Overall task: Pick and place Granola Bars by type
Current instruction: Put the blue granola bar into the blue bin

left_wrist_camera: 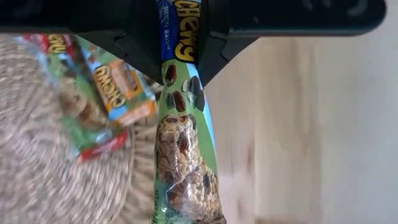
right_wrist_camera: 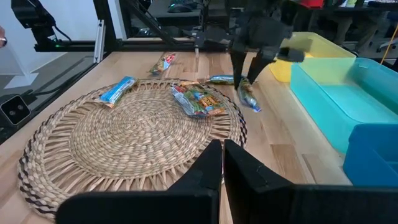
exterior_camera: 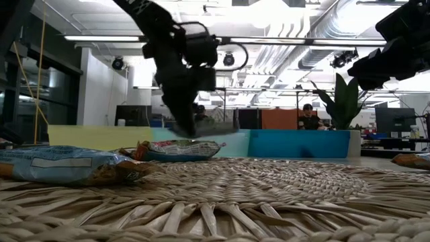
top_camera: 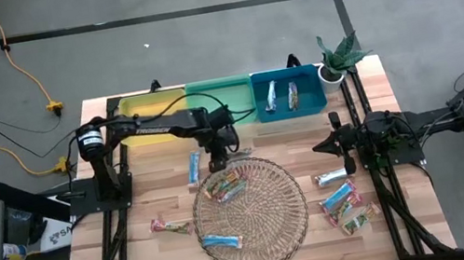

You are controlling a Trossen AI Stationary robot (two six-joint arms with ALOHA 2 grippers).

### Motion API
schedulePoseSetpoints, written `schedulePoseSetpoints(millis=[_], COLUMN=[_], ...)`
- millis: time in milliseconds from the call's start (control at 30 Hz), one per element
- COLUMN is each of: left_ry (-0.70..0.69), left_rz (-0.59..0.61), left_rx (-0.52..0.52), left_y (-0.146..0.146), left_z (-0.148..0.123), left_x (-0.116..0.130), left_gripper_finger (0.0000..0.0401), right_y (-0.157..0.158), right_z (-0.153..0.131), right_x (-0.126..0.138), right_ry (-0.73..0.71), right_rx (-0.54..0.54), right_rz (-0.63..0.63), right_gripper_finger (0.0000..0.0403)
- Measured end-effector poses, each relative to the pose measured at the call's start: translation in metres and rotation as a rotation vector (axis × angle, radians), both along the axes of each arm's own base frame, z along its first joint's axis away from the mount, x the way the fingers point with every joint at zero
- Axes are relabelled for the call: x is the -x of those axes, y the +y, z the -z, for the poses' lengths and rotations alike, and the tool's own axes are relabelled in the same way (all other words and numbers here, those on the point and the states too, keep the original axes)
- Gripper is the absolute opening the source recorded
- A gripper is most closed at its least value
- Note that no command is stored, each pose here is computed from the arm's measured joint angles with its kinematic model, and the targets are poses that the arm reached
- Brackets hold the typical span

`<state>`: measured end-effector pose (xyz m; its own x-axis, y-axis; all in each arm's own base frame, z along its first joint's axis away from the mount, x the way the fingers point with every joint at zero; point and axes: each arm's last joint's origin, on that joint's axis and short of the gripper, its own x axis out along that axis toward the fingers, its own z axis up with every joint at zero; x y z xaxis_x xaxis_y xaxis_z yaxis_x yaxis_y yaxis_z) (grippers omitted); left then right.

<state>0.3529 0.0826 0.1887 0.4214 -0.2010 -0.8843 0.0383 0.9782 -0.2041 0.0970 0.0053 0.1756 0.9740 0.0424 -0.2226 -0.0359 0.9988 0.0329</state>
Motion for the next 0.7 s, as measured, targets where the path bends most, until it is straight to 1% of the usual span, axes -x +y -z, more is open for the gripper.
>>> schedulePoseSetpoints(millis=[100,233,333,500,600,700], left_ry=[-0.029,-0.115,-0.202,-0.340,-0.436,-0.539], left_rz=[-0.001,0.001,0.015,0.053,0.069,0.070], left_rx=[-0.009,-0.029,-0.044,-0.049,-0.054,-0.087], left_y=[0.002,0.005,0.007,0.008,0.007,0.005], left_z=[-0.017,-0.046,-0.076,-0.129,-0.163,-0.197], left_x=[-0.007,-0.020,-0.029,-0.037,-0.034,-0.026], left_gripper_finger=[0.0069,0.0069,0.0069,0.0069,0.0069,0.0069], right_y=[0.000,0.000,0.000,0.000,0.000,0.000], right_z=[0.000,0.000,0.000,0.000,0.000,0.000], right_x=[0.000,0.000,0.000,0.000,0.000,0.000], right_ry=[0.001,0.000,0.000,0.000,0.000,0.001], right_rx=[0.000,0.000,0.000,0.000,0.000,0.000], right_rz=[0.000,0.000,0.000,0.000,0.000,0.000], right_gripper_finger=[0.0000,0.0000,0.0000,0.0000,0.0000,0.0000])
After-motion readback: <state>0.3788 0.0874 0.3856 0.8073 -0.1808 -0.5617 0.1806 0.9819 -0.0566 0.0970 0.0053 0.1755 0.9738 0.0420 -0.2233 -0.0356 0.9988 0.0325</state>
